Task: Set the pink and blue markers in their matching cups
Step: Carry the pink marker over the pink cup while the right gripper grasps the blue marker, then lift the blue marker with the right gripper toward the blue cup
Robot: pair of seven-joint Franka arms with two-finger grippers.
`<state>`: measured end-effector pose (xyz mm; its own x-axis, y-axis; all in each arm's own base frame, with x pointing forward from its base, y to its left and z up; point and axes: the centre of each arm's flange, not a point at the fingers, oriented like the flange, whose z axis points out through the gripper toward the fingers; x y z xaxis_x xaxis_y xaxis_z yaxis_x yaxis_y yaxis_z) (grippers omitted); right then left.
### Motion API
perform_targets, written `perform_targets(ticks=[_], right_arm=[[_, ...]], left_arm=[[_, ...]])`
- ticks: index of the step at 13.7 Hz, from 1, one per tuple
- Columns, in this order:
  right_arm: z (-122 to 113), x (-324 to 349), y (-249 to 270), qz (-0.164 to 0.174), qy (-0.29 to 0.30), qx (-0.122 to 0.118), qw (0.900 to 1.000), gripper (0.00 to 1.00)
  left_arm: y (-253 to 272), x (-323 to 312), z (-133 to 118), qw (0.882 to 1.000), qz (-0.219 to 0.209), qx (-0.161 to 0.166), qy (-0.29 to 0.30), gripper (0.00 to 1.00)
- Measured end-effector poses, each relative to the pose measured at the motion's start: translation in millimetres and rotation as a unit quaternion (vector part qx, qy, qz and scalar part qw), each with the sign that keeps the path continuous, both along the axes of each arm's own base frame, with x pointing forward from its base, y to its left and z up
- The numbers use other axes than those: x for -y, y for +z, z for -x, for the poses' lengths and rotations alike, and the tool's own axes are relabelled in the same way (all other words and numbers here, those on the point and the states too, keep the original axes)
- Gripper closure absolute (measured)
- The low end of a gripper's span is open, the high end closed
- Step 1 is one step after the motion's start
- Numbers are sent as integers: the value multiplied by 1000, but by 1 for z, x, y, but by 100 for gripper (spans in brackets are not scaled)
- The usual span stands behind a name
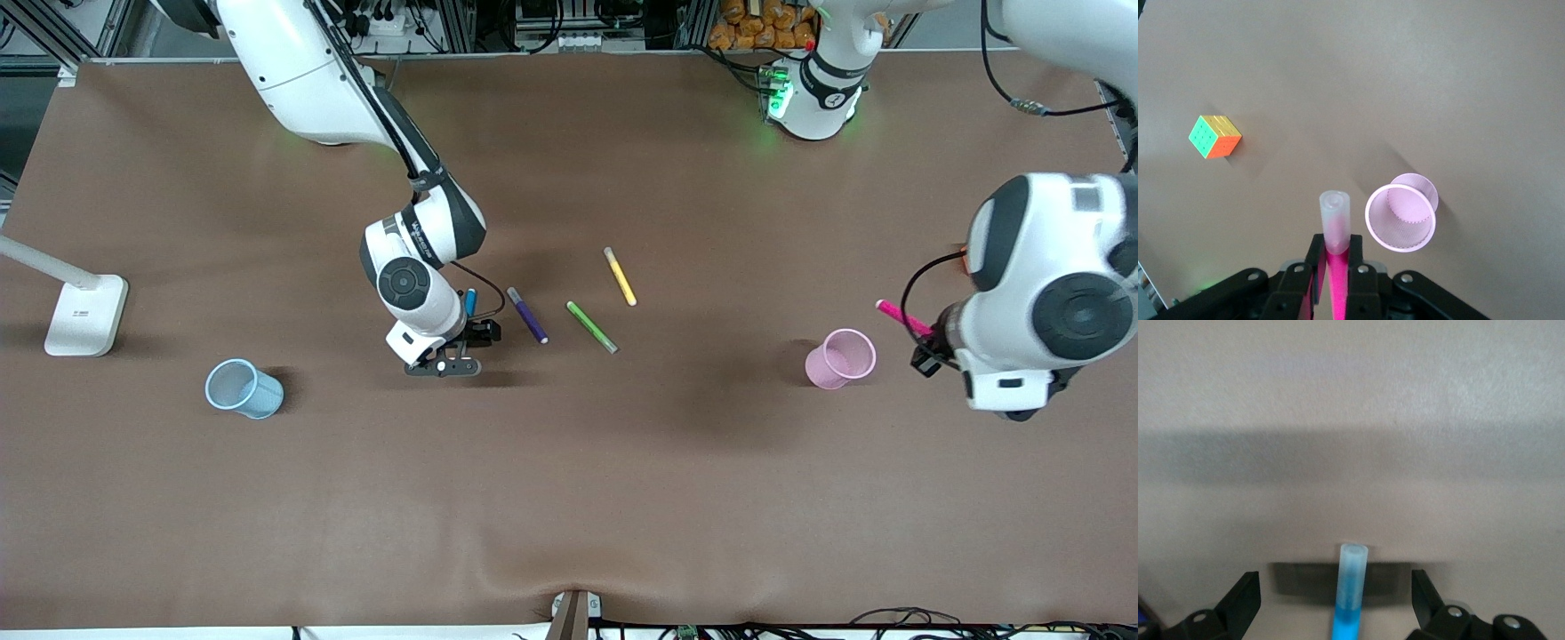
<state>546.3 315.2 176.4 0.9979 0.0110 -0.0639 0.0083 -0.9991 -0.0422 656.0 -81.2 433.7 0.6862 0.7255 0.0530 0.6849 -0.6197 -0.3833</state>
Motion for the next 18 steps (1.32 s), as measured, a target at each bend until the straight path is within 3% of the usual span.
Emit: perform_targets(ticks=[4, 10, 15, 18], right_arm=[[0, 0, 0, 0, 0, 1, 1000, 0], [9, 4, -9, 13, 1, -27, 1000, 0], [10, 5, -10, 14, 2, -30, 999, 0], [8, 4, -3, 12, 2, -25, 1000, 34]], left_arm=[[-26, 16, -3, 1000, -31, -4, 3, 83], [-37, 6, -4, 998, -65, -7, -1, 83], [-57, 11, -4, 994, -104, 6, 39, 83], [-67, 11, -6, 990, -133, 17, 52, 83]])
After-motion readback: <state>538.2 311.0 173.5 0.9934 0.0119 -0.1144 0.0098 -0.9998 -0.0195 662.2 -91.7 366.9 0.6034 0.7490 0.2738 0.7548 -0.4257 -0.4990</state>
